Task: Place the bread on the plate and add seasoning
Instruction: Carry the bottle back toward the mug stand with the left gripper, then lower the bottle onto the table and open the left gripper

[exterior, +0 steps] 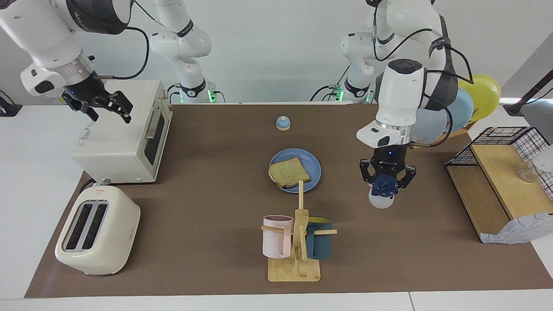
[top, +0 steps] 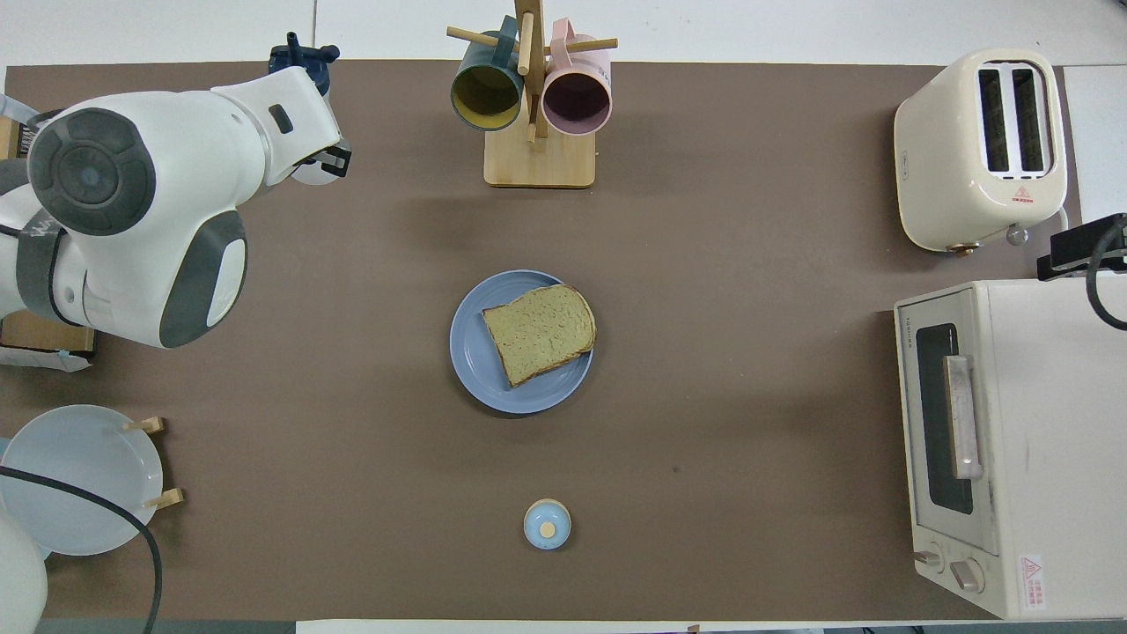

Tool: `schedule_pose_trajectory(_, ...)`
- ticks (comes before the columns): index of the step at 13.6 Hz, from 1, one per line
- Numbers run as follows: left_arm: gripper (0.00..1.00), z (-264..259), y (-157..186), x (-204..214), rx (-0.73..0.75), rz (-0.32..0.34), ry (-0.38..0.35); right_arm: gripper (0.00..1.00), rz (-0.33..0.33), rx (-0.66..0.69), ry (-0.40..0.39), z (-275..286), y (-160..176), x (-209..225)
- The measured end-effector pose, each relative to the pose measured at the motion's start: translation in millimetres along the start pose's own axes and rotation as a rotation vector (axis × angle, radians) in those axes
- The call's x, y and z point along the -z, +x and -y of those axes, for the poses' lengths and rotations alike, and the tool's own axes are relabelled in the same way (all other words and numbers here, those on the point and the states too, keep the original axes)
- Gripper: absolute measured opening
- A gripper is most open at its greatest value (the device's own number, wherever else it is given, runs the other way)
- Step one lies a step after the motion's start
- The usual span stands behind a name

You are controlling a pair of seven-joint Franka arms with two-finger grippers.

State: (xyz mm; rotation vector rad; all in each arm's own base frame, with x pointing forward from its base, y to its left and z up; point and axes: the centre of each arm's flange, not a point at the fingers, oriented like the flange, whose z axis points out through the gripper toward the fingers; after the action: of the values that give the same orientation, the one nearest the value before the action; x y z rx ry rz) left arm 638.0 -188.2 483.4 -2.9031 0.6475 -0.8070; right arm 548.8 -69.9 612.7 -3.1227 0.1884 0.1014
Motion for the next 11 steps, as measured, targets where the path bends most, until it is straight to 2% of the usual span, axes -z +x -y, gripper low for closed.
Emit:
schedule_pose_trajectory(5, 0.45, 21.4, -15.5, -60.7, 0.131, -0.145, -0.047, 1.0, 0.0, 0.0, 0.0, 0.0, 0.0, 0.0)
schedule_pose_trajectory(9, 0.45, 14.0, -30.6, -116.2, 0.168, -0.24, -0.076, 1.0, 0.0, 0.0, 0.0, 0.0, 0.0, 0.0)
schedule_pose_trajectory(11, 0.45, 15.8, -35.3, -136.5, 0.179, -0.265, -0.08, 1.0, 0.0, 0.0, 0.0, 0.0, 0.0, 0.0)
